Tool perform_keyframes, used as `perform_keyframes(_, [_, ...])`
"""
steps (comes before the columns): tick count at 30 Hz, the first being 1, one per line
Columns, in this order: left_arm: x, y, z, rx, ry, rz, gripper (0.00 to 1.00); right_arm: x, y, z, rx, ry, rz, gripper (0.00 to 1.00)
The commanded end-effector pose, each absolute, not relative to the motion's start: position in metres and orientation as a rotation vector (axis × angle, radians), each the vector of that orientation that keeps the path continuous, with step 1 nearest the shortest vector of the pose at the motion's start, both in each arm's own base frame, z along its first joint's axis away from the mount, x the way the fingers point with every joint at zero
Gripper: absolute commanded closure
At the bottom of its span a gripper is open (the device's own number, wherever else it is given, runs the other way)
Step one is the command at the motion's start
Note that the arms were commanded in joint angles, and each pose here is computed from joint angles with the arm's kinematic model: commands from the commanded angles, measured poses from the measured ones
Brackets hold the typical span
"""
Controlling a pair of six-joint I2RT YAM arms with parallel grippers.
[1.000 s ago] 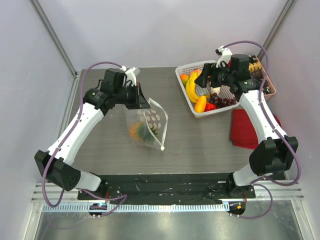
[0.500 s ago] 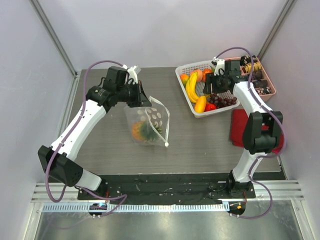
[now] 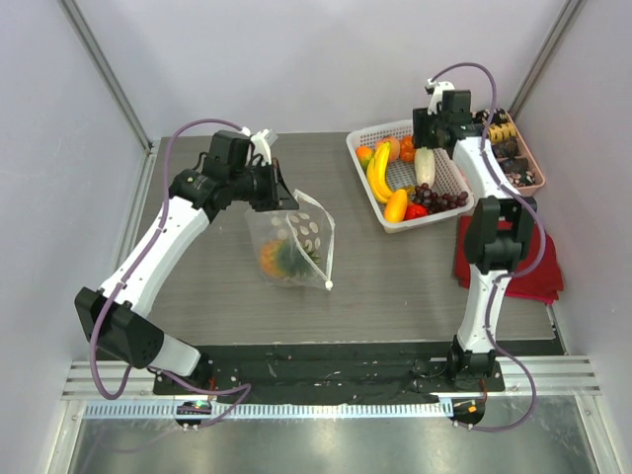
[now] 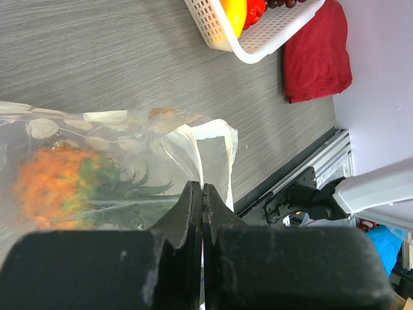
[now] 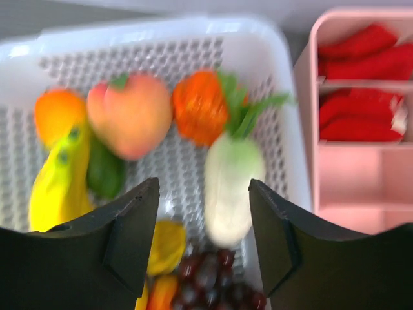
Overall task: Place the food in the zip-top bag and seal the zipper
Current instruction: Pick up the fake vegetable from the bin.
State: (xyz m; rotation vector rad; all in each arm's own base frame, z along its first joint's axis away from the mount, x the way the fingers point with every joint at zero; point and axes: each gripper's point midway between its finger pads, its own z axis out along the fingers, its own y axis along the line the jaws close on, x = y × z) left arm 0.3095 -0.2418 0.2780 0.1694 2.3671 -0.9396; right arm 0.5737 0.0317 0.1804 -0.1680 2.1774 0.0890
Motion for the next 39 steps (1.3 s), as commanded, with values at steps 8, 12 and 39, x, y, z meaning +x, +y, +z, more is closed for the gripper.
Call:
perform_keyframes(8, [0.320,-0.243,0.291,0.188,2.305,-0.964,1.00,0.642,0.001,0.186,-0.123,2.107,-0.115,0.44])
perform_keyframes(12, [0.320,-0.242,0.291,0.189,2.306,-0.969,1.00,0.645,0.001,0.173,-0.123,2.119,-0.110,0.44])
perform_keyframes(39, [0.321,-0.236,0.282,0.117,2.344,-1.022,1.00,0.624,0.042,0.334,-0.096,1.748,0.213,0.99])
